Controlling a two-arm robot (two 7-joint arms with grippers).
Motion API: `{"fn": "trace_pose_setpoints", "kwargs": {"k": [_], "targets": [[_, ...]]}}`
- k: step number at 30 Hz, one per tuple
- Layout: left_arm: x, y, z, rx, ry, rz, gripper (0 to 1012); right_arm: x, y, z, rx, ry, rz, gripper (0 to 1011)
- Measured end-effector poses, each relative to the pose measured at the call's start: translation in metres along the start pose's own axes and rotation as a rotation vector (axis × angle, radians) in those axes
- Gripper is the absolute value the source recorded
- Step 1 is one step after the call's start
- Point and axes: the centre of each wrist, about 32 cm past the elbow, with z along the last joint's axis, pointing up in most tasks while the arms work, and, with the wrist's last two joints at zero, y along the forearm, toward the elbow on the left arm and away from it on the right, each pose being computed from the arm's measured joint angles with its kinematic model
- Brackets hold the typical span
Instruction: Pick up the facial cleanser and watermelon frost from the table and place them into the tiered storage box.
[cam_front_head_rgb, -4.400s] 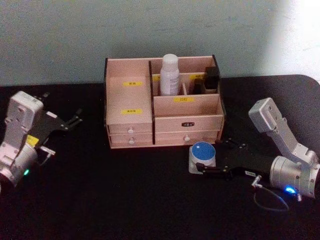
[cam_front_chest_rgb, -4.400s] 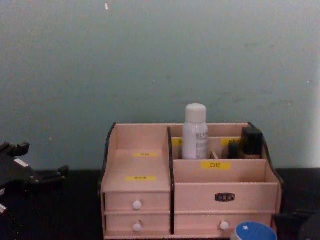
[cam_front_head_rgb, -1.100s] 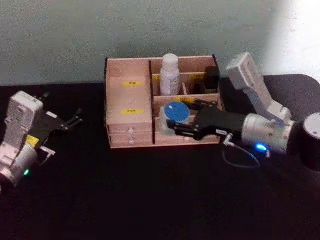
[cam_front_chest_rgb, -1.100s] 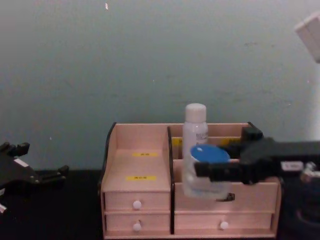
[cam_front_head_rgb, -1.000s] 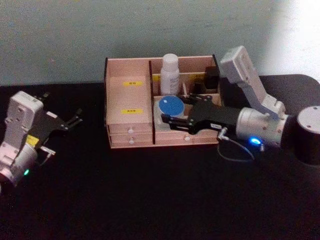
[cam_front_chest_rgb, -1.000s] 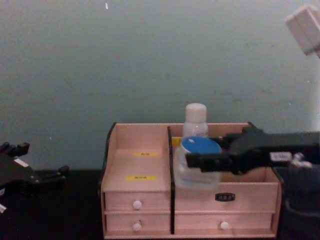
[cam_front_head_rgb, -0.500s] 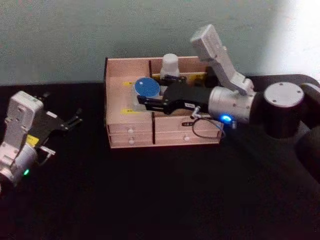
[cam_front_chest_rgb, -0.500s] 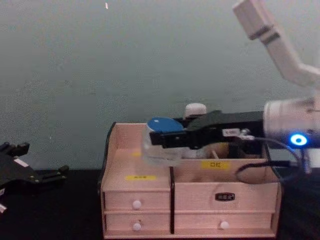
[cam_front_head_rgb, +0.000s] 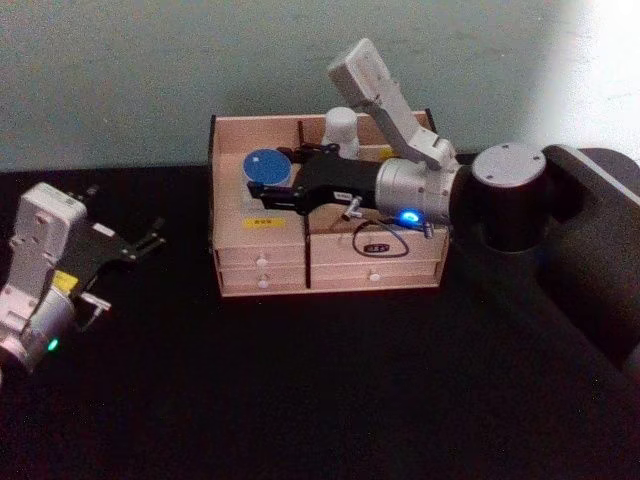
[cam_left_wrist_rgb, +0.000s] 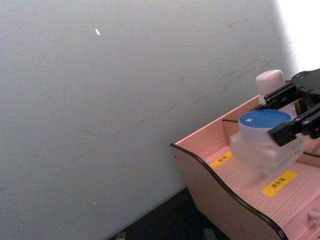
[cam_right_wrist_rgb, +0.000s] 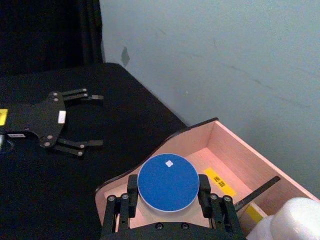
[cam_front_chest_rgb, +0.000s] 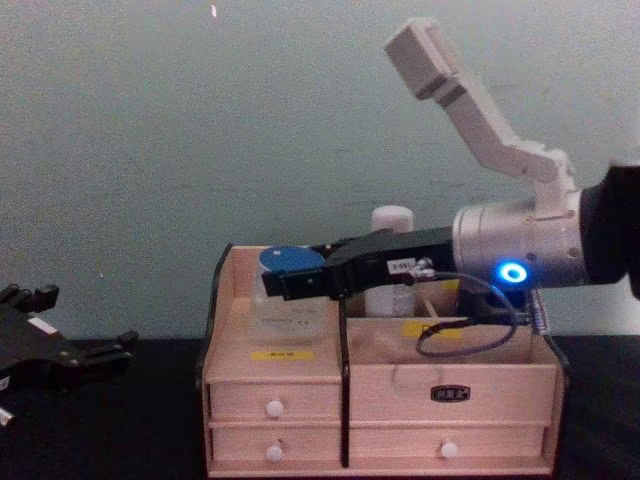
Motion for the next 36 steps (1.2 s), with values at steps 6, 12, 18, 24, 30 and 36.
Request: {"fn": "trace_pose_setpoints", "kwargs": {"k": [6,12,18,24,30,36], "targets": [[0.0000,0.0000,0.0000,0.000,0.000,0.000,1001,0.003,0.009,0.002,-0.039,0.008,-0.006,711],[0.0000,0.0000,0.0000,0.000,0.000,0.000,1001,0.003,0.013,0.001,-0.064,0.012,-0.008,712],[0.0000,0.0000,0.0000,0.000,0.000,0.000,1001,0.003,0.014,0.000,-0.069,0.011,-0.007,711],[0.0000,0.0000,0.0000,0.000,0.000,0.000,1001,0.004,0.014,0.001,-0.068,0.011,-0.007,712],[0.0000,0.0000,0.0000,0.000,0.000,0.000,1001,0.004,0.014,0.001,-0.066,0.012,-0.007,847],[0.0000,0.0000,0.0000,0.000,0.000,0.000,1001,0.004,0.014,0.001,-0.066,0.012,-0.007,985]]}}
